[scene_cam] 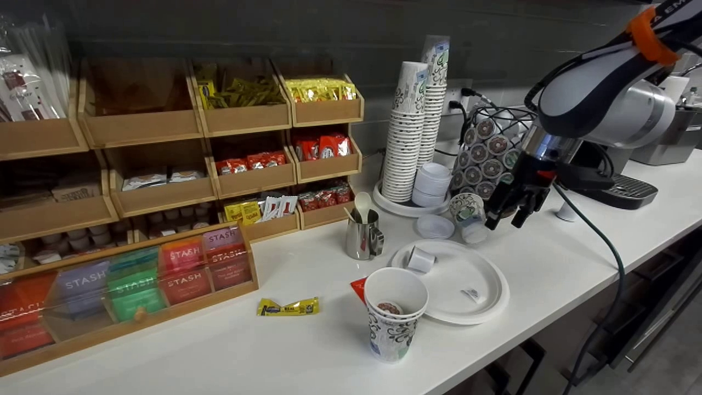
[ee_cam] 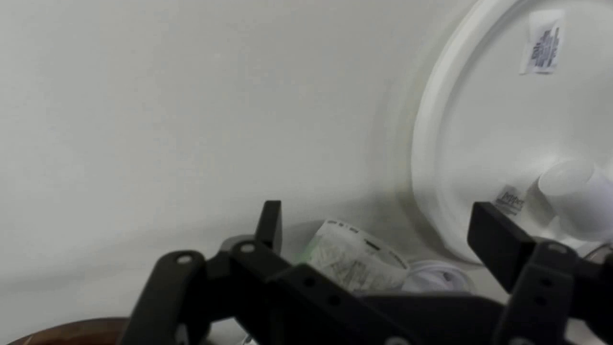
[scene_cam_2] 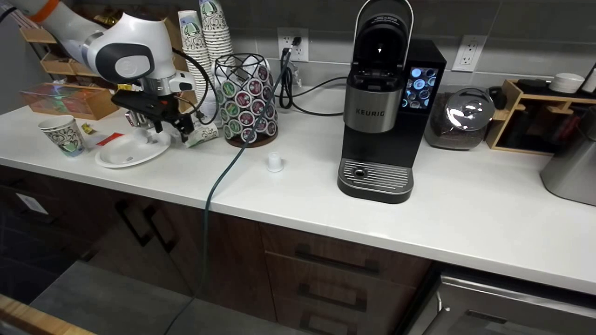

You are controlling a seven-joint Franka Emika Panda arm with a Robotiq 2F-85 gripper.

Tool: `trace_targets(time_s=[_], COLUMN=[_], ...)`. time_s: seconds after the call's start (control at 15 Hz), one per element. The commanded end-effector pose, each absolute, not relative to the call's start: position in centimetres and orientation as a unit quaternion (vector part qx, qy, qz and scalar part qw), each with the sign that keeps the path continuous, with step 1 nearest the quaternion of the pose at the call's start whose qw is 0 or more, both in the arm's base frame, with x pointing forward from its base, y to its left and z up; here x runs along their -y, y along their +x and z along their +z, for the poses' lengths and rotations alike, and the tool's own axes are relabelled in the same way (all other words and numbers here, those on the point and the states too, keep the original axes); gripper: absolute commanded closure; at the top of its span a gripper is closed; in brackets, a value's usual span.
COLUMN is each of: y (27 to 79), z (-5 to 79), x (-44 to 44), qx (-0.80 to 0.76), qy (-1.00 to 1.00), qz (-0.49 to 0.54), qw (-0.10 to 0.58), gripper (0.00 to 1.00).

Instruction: Pick up the coffee cup on the right and put it on the white plate.

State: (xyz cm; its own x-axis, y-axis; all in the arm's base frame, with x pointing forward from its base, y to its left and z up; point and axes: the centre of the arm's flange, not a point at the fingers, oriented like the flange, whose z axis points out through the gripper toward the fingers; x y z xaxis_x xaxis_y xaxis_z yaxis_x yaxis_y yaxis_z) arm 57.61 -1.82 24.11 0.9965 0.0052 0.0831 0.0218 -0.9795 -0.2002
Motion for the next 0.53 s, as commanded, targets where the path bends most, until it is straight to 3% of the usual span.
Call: trace_targets(time_s=[0.0,0.2,0.47], y=[57.6,57.8,58.8], z=[25.3,25.7,25.5], x=[2.2,1.3,-0.1], qx=[-0.023,-0.033,-0.026], qy=[-0.992,-0.987,-0.988], qz=[-0.058,-0.08,-0.101], qw=[0.112,0.134,0.111], gripper=[0.0,0.0,0.0])
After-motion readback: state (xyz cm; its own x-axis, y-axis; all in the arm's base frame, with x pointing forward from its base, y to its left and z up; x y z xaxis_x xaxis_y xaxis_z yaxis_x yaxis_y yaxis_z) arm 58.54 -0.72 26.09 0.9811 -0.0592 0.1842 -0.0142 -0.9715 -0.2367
